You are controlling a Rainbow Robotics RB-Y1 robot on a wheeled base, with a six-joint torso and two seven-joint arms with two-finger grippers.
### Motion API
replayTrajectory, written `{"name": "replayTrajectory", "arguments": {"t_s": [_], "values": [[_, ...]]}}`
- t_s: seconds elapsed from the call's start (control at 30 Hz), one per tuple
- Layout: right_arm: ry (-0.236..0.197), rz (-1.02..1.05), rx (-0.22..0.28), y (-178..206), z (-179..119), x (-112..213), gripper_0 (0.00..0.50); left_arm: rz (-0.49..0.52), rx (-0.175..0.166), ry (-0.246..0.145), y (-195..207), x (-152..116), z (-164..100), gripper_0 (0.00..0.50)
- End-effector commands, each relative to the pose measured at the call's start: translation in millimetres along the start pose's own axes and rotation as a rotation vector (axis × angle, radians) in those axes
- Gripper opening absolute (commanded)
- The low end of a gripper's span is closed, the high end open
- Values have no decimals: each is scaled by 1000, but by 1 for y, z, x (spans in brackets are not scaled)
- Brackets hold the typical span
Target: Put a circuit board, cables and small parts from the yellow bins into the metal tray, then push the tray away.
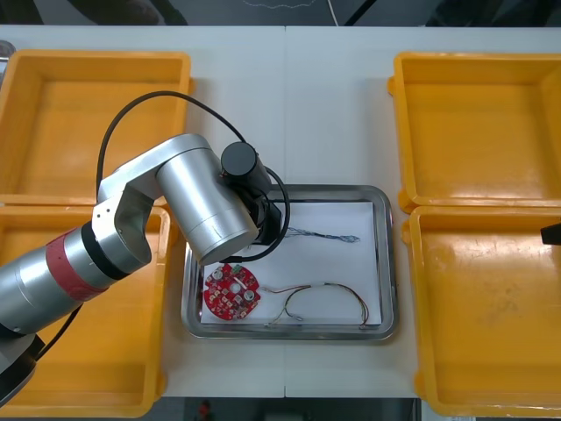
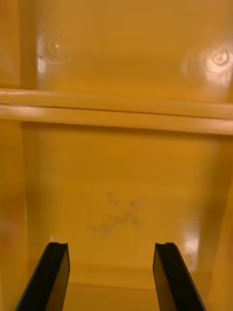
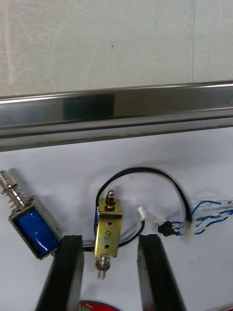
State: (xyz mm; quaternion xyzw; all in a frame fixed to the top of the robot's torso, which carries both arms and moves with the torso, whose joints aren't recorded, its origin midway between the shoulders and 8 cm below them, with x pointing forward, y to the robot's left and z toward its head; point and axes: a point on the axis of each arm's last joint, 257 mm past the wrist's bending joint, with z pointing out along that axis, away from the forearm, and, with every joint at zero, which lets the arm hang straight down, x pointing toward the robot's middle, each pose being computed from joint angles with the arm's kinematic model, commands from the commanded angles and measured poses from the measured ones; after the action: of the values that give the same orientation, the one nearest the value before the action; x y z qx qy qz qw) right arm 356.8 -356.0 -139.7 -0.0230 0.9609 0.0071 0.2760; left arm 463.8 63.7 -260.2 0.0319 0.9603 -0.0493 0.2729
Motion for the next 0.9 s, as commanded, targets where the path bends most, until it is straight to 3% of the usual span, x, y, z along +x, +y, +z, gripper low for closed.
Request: {"name": "replayTrajectory", "arguments": {"t_s": [0.03, 0.27, 0.47, 0.77, 0.9], "values": [[-2, 79, 46, -13, -9, 6, 500, 51, 48, -49, -28, -16, -14, 500], [16, 102, 71, -21, -5, 15, 500, 39, 52, -39, -27, -18, -37, 500], [25, 107, 72, -22, -3, 16, 500, 31, 30, -32, -10, -25, -68, 500], [30, 102, 61, -18, -2, 17, 500, 29, -24, 6, 51, -40, -122, 500], [24, 72, 47, -10, -2, 13, 500, 32, -6, -17, 71, -53, -138, 500]]}}
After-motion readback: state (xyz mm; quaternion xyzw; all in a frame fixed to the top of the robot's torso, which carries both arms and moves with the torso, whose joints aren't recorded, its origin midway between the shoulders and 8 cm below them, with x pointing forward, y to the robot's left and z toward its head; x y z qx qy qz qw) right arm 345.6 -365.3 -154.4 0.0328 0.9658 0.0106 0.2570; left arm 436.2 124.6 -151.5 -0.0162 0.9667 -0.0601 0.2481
